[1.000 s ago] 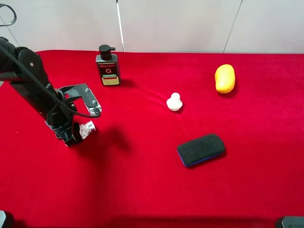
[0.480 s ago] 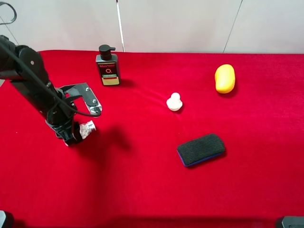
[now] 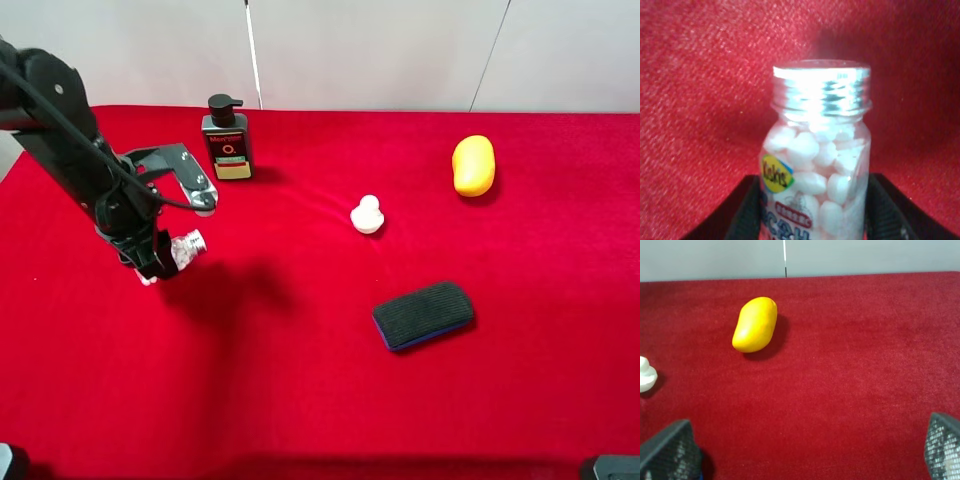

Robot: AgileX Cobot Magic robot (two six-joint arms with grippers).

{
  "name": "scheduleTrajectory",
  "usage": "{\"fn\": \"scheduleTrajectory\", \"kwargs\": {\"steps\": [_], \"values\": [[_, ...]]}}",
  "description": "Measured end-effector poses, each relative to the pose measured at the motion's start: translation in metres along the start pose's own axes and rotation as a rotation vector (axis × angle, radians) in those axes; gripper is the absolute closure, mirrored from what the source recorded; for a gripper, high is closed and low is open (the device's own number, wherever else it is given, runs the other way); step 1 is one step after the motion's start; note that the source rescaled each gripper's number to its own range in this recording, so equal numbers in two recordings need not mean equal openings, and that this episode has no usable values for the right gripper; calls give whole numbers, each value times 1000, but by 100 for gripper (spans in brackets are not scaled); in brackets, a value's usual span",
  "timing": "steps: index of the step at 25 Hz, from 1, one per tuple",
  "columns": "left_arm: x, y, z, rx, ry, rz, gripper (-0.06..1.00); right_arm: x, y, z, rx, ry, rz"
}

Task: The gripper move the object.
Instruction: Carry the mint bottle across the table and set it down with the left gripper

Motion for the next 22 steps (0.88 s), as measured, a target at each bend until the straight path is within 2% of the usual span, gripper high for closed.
{"fn": "scheduleTrajectory", "kwargs": {"steps": [9, 13, 22], "values": [[-10, 14, -27, -56, 47, -38, 94, 0, 0, 0, 0, 0, 0], [-16, 29, -32, -70, 44, -56, 94, 0, 0, 0, 0, 0, 0], [-19, 74, -54, -149, 95, -35, 94, 0, 0, 0, 0, 0, 0]]}}
Point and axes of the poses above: a point on each arm's last joint axis where the gripper is mounted, z pointing out along that axis toward the gripper, x along the wrist's bending axis when the last joint is at zero, y = z × x, the point moved 6 cm from there along z, pointing out along that axis toward the gripper, and after that the axes turned 13 degrees about z, right-handed, at the moved point
